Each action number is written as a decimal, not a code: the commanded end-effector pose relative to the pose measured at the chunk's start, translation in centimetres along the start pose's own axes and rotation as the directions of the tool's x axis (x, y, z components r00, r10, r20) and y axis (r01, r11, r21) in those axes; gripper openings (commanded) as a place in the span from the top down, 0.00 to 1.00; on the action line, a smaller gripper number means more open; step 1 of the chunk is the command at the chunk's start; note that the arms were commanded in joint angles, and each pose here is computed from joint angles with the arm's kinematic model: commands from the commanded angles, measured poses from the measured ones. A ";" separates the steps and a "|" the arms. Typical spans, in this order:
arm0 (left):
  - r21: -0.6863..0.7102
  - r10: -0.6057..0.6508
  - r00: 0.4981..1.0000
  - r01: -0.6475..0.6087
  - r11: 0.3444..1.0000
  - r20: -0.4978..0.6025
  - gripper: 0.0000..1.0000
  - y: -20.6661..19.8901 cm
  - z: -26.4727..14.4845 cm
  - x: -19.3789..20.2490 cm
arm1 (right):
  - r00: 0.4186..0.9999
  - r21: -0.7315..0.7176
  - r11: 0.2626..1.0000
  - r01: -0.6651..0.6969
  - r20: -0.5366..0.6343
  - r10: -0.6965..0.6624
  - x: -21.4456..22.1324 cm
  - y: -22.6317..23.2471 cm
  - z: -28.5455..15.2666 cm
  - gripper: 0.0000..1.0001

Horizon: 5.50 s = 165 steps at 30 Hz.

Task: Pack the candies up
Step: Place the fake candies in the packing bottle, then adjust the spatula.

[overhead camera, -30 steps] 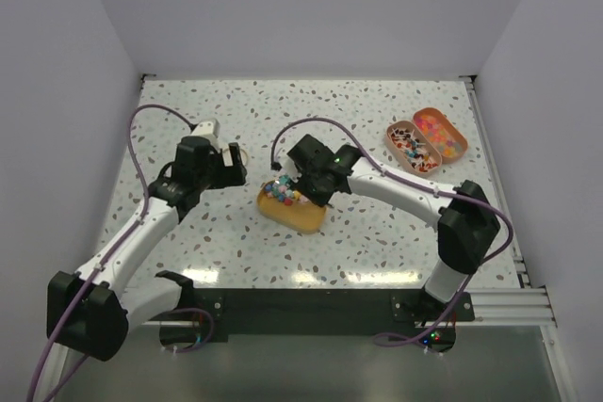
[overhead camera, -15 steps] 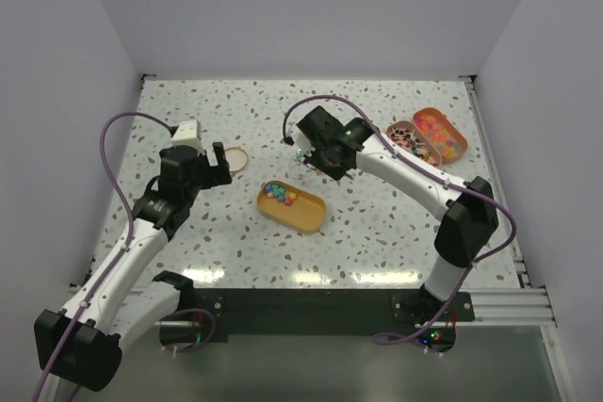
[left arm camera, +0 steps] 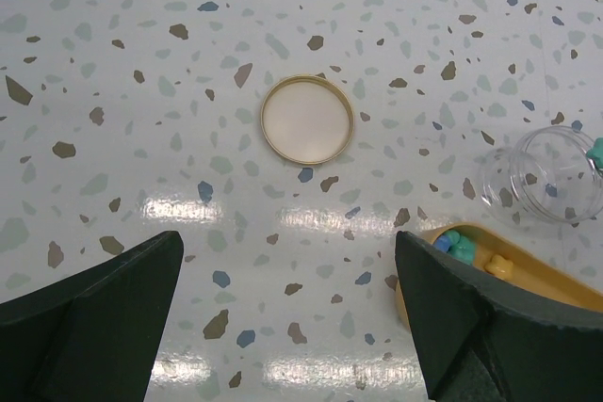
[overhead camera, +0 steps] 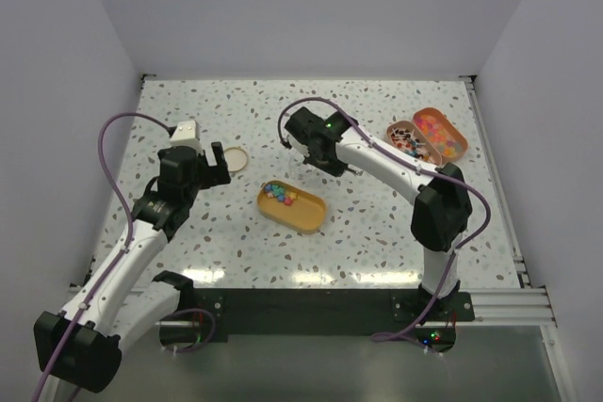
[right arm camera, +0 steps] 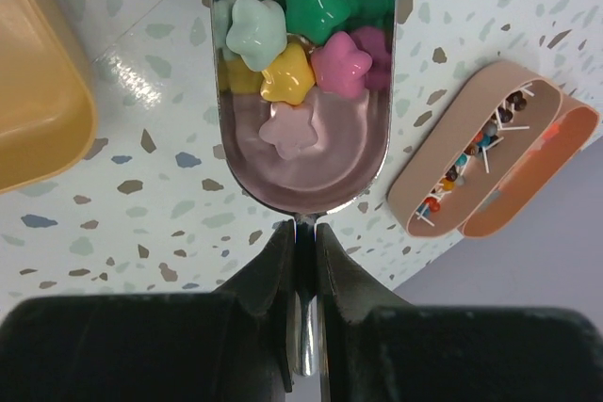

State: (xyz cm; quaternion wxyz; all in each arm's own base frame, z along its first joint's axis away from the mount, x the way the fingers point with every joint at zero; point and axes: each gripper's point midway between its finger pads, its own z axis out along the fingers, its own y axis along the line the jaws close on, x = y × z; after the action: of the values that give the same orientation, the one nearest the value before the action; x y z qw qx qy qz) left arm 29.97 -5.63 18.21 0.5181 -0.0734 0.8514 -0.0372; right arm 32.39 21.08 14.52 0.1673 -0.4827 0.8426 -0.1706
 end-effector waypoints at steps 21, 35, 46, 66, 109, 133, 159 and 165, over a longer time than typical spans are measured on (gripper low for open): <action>-0.011 0.010 0.999 -0.010 1.000 0.039 0.00 0.5 -0.3 -0.8 | 0.985 0.155 0.976 0.156 -0.093 -0.142 -1.4 -0.4 -1.5 1.00; -0.008 0.012 0.999 -0.012 1.000 0.035 0.00 0.4 -0.2 -0.6 | 0.964 0.258 0.932 0.253 -0.150 -0.220 -2.1 -0.2 -2.2 1.00; 0.002 0.016 0.999 -0.016 1.000 0.031 0.00 0.2 -0.1 -0.5 | 0.951 0.337 0.893 0.299 -0.180 -0.251 -1.9 -0.8 -3.1 1.00; 0.271 0.024 1.000 -0.027 0.962 0.015 0.00 -4.7 -0.2 -0.4 | 0.941 -0.046 0.998 0.032 0.338 -0.014 -2.7 4.1 -6.8 1.00; 0.739 -0.017 0.949 0.256 0.624 -0.315 0.79 -15.4 -2.0 3.3 | 0.683 -0.309 0.941 0.140 0.718 0.134 -3.5 9.2 -7.3 1.00; 0.666 -0.171 0.848 0.504 0.550 -0.501 1.00 -15.7 -3.4 2.4 | 0.640 -0.397 0.917 0.039 0.715 0.282 -1.5 9.4 -6.3 0.62; 0.602 -0.208 0.799 0.571 0.558 -0.565 1.00 -14.7 -2.4 4.6 | 0.542 -0.407 0.912 0.045 0.777 0.320 -1.6 7.9 -10.1 1.00; 0.570 -0.221 0.790 0.577 0.585 -0.572 1.00 -13.8 -1.3 5.6 | 0.535 -0.403 0.914 0.042 0.782 0.320 -1.1 7.4 -11.3 1.00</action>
State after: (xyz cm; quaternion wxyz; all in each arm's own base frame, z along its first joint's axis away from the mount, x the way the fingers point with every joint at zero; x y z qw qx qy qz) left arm 26.26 -21.88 17.96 0.2562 -0.0248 0.8044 -0.5354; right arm 21.85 27.57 18.52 0.4391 -0.4763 0.7164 0.2591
